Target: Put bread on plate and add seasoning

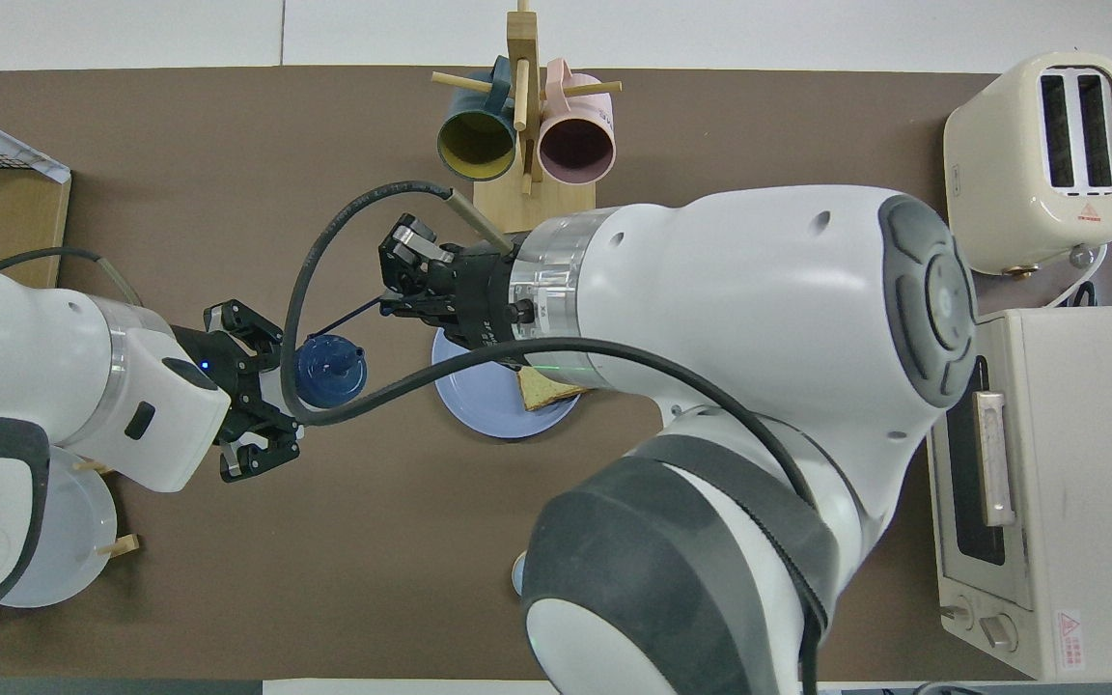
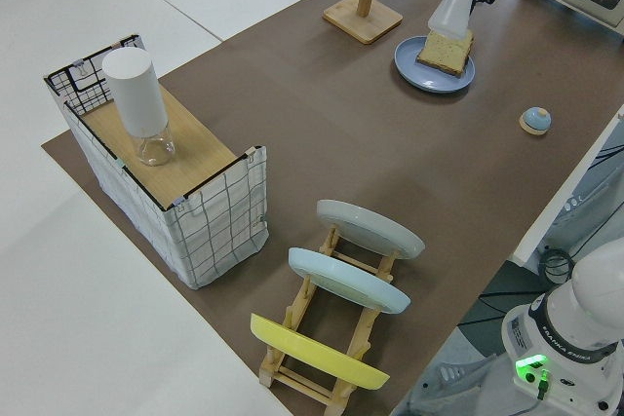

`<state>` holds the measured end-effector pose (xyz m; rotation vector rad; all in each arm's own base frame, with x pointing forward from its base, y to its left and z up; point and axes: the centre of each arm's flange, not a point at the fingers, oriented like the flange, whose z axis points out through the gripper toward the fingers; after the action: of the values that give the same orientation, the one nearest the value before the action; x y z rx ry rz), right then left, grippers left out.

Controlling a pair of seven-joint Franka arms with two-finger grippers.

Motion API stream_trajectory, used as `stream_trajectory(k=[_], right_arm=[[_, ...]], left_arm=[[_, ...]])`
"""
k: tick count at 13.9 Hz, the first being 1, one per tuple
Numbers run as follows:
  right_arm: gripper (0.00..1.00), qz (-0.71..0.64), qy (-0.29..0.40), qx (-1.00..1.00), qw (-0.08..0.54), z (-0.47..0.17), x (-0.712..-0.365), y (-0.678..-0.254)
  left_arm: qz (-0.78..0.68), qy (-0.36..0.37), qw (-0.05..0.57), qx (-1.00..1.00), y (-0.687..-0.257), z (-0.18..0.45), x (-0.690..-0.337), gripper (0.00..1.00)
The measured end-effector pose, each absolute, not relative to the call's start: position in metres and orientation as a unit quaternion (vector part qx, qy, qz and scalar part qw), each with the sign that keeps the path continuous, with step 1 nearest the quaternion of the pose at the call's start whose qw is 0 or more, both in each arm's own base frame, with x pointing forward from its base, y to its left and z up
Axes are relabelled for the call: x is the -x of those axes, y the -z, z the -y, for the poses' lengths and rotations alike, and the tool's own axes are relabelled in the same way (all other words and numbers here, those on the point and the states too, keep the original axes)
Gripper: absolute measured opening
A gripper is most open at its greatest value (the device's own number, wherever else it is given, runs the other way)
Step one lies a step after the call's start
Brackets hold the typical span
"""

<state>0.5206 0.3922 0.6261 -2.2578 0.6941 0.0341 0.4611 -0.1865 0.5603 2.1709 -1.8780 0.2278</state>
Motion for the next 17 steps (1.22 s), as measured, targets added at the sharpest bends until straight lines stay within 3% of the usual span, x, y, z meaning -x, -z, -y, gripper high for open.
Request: stream_trajectory(k=[1, 2, 6, 8, 10, 14, 17], right_arm=[[0.05, -0.266, 0.0, 0.885, 0.383, -0.392, -0.52, -0.618], [0.13, -0.264, 0.006, 0.885, 0.383, -0.391, -0.519, -0.612], [0.57, -0.236, 0.039, 0.9, 0.363, -0.38, -0.518, -0.609], [0.82, -0.188, 0.073, 0.93, 0.308, -0.37, -0.52, -0.604], [1.0, -0.129, 0.084, 0.959, 0.239, -0.351, -0.525, -0.594], [1.0, -0.027, 0.065, 0.993, 0.091, -0.273, -0.541, -0.577], [1.0, -0.023, 0.013, 0.999, 0.046, -0.188, -0.55, -0.579]], left_arm=[[0.646, -0.078, 0.131, -0.748, -0.56, 0.186, -0.461, 0.4], [0.646, -0.078, 0.131, -0.748, -0.56, 0.186, -0.461, 0.4], [0.645, -0.077, 0.131, -0.749, -0.559, 0.184, -0.462, 0.4], [0.645, -0.077, 0.132, -0.749, -0.559, 0.184, -0.462, 0.4], [0.646, -0.078, 0.131, -0.748, -0.559, 0.187, -0.461, 0.4], [0.639, -0.079, 0.122, -0.755, -0.561, 0.196, -0.459, 0.4], [0.644, -0.06, 0.076, -0.759, -0.56, 0.211, -0.452, 0.4]])
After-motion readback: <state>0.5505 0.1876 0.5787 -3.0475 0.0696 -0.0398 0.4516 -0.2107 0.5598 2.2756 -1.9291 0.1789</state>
